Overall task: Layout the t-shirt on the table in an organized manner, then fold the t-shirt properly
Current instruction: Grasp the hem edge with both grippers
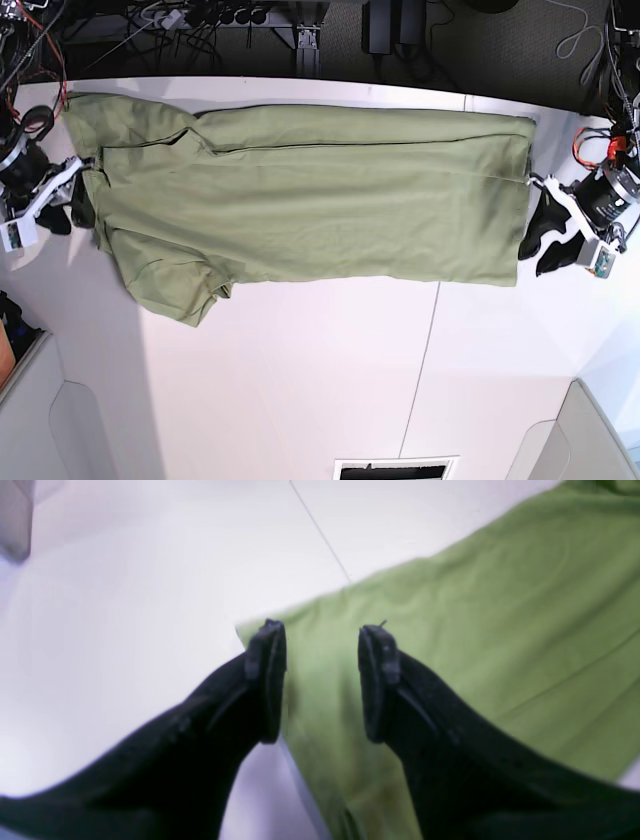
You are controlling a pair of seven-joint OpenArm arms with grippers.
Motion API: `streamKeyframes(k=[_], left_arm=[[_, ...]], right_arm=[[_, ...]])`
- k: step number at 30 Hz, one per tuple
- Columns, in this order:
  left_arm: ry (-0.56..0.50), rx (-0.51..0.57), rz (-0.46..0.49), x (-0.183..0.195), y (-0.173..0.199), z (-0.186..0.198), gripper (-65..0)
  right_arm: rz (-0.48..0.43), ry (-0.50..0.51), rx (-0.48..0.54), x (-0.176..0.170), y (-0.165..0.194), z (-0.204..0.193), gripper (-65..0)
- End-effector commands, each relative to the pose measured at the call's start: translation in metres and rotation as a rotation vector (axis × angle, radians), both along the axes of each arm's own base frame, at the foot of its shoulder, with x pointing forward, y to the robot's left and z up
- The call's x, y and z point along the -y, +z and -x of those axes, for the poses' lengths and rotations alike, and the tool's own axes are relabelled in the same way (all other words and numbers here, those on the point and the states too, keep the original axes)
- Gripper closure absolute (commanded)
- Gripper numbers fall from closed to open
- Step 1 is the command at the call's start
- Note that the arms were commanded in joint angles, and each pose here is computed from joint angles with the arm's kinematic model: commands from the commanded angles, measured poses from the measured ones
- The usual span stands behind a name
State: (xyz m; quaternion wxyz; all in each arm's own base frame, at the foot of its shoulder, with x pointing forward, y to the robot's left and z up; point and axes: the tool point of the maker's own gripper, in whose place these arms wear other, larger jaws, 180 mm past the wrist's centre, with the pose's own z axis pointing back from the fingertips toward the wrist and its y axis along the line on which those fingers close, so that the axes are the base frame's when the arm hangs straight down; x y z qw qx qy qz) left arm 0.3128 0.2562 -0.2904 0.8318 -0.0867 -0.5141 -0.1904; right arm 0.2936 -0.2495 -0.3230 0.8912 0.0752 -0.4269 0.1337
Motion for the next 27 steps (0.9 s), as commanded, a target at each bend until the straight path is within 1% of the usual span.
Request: streamKeyframes(k=[1, 4, 9, 11, 15, 16, 20, 24, 27], left_arm=[[0.018, 0.049, 0.002, -0.008, 0.015, -0.016, -27.2], [0.063, 0.021, 0.02, -0.021, 0.002, -0.042, -27.2], [0.152, -0.083, 0.051, -0.045, -0.036, -0.079, -27.2], [0.192, -0.129, 0.072, -0.054, -0.052, -0.086, -27.2], [0.206, -0.198, 0.11, -0.056, -0.074, -0.09, -27.2], [0.201, -0.207, 0.12, -0.055, -0.078, -0.09, -27.2], [0.182, -0.242, 0.14, -0.045, -0.091, -0.082, -27.2], [0.172, -0.25, 0.163, -0.033, -0.097, -0.082, -27.2], [0.164, -0.252, 0.18, -0.023, -0.1, -0.083, -27.1]], right_arm=[[0.003, -0.019, 0.062, 0.009, 0.017, -0.016, -25.3], [-0.04, -0.072, 0.084, 0.023, 0.02, -0.042, -25.3], [-0.143, -0.171, 0.112, 0.048, 0.021, -0.088, -25.3], [-0.179, -0.198, 0.111, 0.055, 0.022, -0.102, -25.3], [-0.235, -0.238, 0.102, 0.063, 0.022, -0.124, -25.3], [-0.241, -0.247, 0.095, 0.065, 0.021, -0.128, -25.5], [-0.265, -0.275, 0.048, 0.07, 0.006, -0.132, -34.6], [-0.282, -0.271, -0.02, 0.064, -0.018, -0.125, -35.2], [-0.269, -0.242, -0.069, 0.053, -0.034, -0.122, -35.2]])
